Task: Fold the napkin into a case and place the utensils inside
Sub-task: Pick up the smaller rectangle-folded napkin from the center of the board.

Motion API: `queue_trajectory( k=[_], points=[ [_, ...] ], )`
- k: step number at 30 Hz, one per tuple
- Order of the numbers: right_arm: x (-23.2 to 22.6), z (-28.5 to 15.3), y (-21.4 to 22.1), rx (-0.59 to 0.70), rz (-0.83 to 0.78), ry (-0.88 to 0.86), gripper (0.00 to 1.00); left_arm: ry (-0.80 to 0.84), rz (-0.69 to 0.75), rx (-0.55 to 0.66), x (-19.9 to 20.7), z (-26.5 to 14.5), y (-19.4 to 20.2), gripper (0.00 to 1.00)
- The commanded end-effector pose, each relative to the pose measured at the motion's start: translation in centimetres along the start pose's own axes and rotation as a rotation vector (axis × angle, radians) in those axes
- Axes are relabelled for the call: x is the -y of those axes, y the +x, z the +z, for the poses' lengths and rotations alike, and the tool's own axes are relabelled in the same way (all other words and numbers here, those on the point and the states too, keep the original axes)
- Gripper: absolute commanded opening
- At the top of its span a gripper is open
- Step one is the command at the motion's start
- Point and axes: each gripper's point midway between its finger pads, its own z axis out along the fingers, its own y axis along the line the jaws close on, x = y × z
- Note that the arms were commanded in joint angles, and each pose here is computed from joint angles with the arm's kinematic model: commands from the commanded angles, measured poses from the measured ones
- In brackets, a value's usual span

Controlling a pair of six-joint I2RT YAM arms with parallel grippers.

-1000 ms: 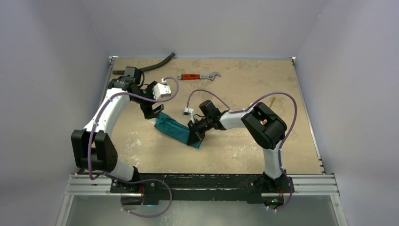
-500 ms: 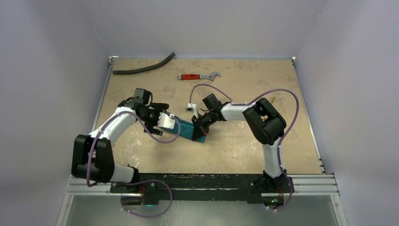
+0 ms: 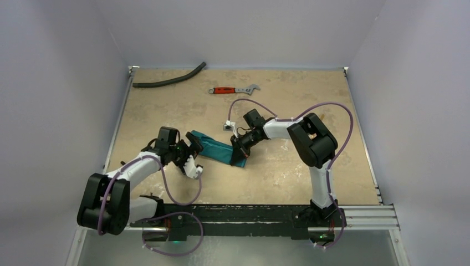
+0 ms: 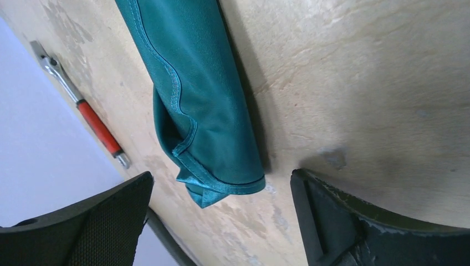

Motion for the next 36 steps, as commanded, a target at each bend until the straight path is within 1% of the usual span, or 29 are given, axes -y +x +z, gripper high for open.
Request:
queue_trajectory(
  k=[1,4,9,18,19,20,21,22,23,26,29,32,34,36],
  points=[
    [0.8,0.0,1.5,-0.038,0.006,0.012,0.00,0.014,0.199,-0.031,-0.8,0.9,1.1,0.90],
    [0.7,0.1,1.6,-0.039,0.008,0.008,0.00,0.049,0.248,-0.028,-0.4,1.5,1.1,0.82],
    [0.6,0.2,1.6,-0.031,0.004,-0.011,0.00,0.083,0.272,-0.037,-0.1,2.1,1.0,0.72],
    [-0.1,0.1,1.7,-0.017,-0.008,-0.036,0.00,0.084,0.251,-0.072,-0.5,3.6,1.3,0.47],
    [-0.2,0.1,1.8,-0.018,-0.008,-0.038,0.00,0.090,0.254,-0.074,-0.5,3.8,1.4,0.42],
    [-0.2,0.1,1.8,-0.017,-0.006,-0.039,0.00,0.096,0.251,-0.075,-0.6,4.0,1.4,0.35],
    [-0.2,0.1,1.9,-0.019,-0.003,-0.039,0.00,0.104,0.243,-0.075,-0.7,4.1,1.3,0.22],
    [-0.1,0.1,1.9,-0.020,0.000,-0.038,0.00,0.119,0.238,-0.068,-0.7,4.3,1.2,0.02],
    [-0.1,0.1,2.0,-0.022,0.000,-0.040,0.00,0.134,0.222,-0.060,-0.7,4.3,1.1,0.00],
    [-0.1,0.1,2.0,-0.022,0.000,-0.039,0.00,0.167,0.142,-0.026,-1.2,4.1,0.8,0.00],
    [0.2,-0.6,1.3,-0.010,-0.013,-0.006,0.00,0.241,0.049,0.018,-1.0,3.1,0.0,0.00],
    [0.1,-2.2,-1.3,0.042,-0.077,0.073,0.00,0.323,-0.080,0.064,-1.1,1.5,-1.0,0.00],
    [-0.4,-3.6,-3.7,0.103,-0.143,0.115,0.00,0.392,-0.184,0.107,-1.0,0.4,-2.1,0.00],
    [-1.0,-4.6,-5.4,0.136,-0.203,0.146,0.00,0.466,-0.293,0.143,-0.8,-0.5,-3.1,0.00]
  ],
)
